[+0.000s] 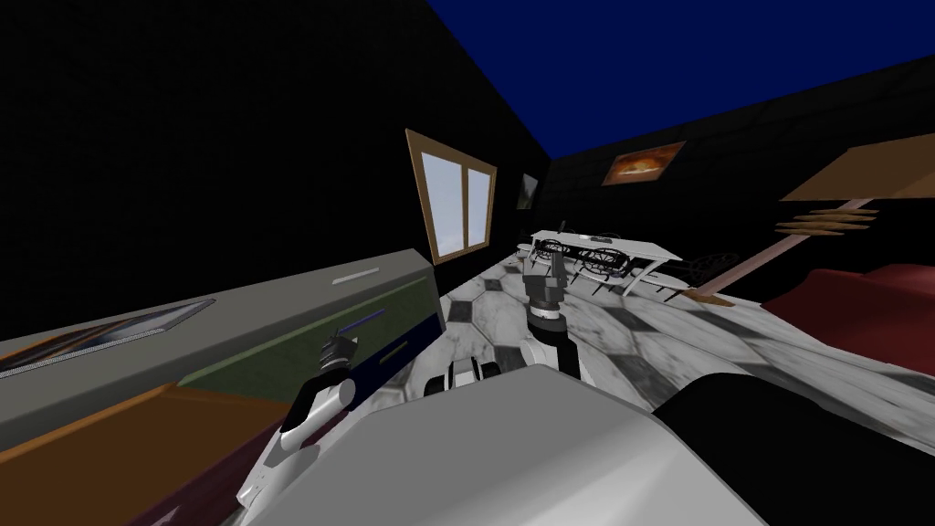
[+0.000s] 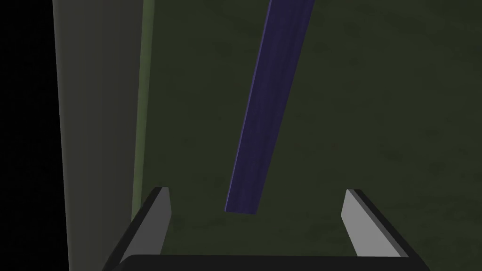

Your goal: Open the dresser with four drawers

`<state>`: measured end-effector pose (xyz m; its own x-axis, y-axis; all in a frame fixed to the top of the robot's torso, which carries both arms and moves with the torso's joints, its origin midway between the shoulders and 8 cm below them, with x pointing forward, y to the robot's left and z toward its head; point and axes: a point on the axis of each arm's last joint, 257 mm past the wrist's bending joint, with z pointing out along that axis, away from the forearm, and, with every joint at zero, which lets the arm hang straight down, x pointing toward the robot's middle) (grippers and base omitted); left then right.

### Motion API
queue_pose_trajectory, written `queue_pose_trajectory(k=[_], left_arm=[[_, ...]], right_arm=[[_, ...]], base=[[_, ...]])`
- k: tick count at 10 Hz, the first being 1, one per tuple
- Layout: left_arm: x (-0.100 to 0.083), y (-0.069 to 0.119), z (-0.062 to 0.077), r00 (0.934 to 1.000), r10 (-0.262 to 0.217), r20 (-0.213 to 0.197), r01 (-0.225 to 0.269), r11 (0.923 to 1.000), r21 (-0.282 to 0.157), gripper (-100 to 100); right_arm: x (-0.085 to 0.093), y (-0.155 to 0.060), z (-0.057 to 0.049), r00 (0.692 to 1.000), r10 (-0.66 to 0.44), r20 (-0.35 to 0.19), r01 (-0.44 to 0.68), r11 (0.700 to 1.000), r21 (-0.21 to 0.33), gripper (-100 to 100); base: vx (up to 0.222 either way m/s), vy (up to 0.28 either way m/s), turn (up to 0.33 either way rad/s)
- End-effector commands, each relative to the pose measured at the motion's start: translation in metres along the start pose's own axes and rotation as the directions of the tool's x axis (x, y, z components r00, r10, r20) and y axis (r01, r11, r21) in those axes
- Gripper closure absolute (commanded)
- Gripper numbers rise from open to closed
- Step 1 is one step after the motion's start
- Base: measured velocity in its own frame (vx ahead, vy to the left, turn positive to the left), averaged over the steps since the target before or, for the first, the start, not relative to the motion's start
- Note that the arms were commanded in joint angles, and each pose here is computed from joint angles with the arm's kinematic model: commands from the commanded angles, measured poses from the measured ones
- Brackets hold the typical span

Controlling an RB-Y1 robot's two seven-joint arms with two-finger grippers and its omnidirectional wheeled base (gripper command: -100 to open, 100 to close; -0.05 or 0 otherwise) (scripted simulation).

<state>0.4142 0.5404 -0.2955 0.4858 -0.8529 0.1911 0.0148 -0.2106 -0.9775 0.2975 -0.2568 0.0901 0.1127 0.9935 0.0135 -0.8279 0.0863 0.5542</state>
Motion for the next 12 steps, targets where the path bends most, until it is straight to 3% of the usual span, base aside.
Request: queue_pose_trajectory(k=[1, 2, 8, 9, 12], left_arm=[[-0.0005, -0.0006, 0.0013, 1.0, -0.001, 0.001, 0.001, 1.0, 0.0, -100], [-0.0005, -0.0008, 0.0016, 1.0, -0.002, 0.001, 0.002, 1.0, 0.0, 100], [0.0003, -0.004, -0.0024, 1.0, -0.002, -0.006, 0.002, 1.0, -0.002, 100], [-0.0009, -0.0028, -0.0011, 1.0, -0.001, -0.003, 0.001, 1.0, -0.003, -100], [-0.0023, -0.002, 0.0011, 1.0, 0.001, 0.001, -0.001, 1.0, -0.004, -100]], right_arm=[[0.0, 0.0, 0.0, 1.0, 0.0, 0.0, 0.0, 1.0, 0.0, 0], [0.0, 0.0, 0.0, 1.0, 0.0, 0.0, 0.0, 1.0, 0.0, 0], [0.0001, 0.0, 0.0001, 1.0, 0.0, 0.0, 0.0, 1.0, 0.0, 0], [0.0001, 0.0, 0.0001, 1.0, 0.0, 0.0, 0.0, 1.0, 0.0, 0], [0.0, 0.0, 0.0, 1.0, 0.0, 0.0, 0.0, 1.0, 0.0, 0]], base=[[0.057, 0.028, -0.007], [0.009, 0.005, 0.001], [-0.127, -0.09, 0.014], [0.073, 0.027, -0.016], [0.138, 0.094, -0.012]])
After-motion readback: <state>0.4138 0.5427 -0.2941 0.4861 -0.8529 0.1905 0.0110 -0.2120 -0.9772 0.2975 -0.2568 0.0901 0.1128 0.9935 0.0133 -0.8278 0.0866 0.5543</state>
